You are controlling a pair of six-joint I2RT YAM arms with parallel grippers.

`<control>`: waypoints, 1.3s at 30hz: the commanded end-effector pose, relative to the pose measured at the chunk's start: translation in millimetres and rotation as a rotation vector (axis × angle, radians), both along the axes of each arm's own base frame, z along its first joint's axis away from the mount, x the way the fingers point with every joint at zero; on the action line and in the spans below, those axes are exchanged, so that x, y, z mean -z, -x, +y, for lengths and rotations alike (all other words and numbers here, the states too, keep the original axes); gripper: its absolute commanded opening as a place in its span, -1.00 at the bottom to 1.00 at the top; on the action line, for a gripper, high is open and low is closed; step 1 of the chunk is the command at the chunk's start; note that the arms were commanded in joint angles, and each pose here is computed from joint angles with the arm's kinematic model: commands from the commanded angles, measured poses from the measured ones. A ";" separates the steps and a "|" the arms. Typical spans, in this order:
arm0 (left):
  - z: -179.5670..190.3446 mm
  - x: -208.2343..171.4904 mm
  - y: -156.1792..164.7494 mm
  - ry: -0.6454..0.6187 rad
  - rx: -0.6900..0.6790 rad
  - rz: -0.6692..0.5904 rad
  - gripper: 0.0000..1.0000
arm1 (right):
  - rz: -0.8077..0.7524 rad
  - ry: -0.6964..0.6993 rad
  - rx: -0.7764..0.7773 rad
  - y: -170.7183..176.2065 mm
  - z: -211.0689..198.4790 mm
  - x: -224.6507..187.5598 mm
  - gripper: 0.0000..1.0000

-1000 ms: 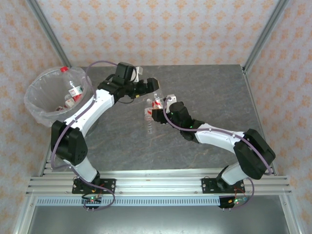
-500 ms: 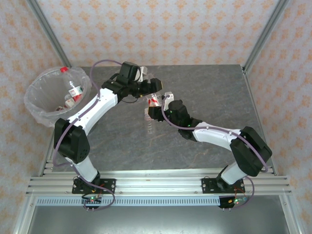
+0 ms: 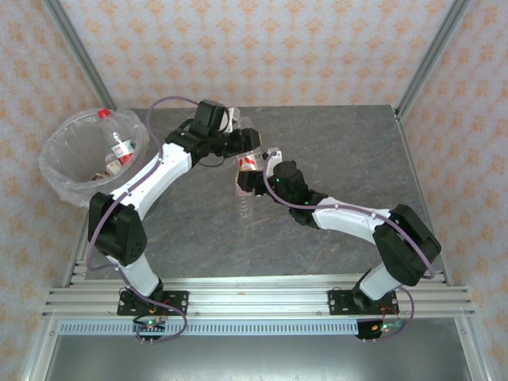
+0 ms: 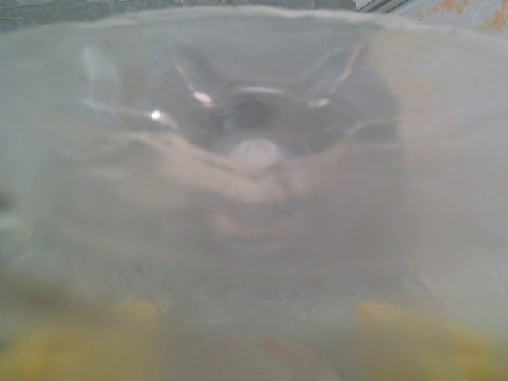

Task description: Put the plastic bottles in the bin

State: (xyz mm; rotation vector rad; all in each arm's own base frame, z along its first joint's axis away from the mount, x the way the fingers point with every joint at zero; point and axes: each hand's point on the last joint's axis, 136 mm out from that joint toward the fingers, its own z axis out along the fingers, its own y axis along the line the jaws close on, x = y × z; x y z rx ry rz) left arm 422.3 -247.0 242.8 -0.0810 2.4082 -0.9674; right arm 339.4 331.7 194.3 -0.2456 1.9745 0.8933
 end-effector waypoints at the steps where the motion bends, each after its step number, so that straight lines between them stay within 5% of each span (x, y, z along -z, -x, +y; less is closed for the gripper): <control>1: -5.4 -25.4 -1.7 0.019 0.028 -0.062 0.27 | -0.026 -0.030 -0.033 2.9 8.5 -16.5 0.49; 16: 17.3 -41.9 -8.8 -0.068 -0.053 -0.121 0.27 | -0.060 0.087 -0.080 26.7 -12.6 -20.1 0.99; 24: 42.8 -56.3 -10.3 -0.096 -0.138 -0.158 0.27 | -0.138 0.125 -0.033 28.6 -30.7 -35.6 0.99; 39: 113.3 -114.3 2.5 -0.170 -0.296 -0.290 0.26 | -0.153 0.251 0.486 -4.8 -119.2 -16.0 0.99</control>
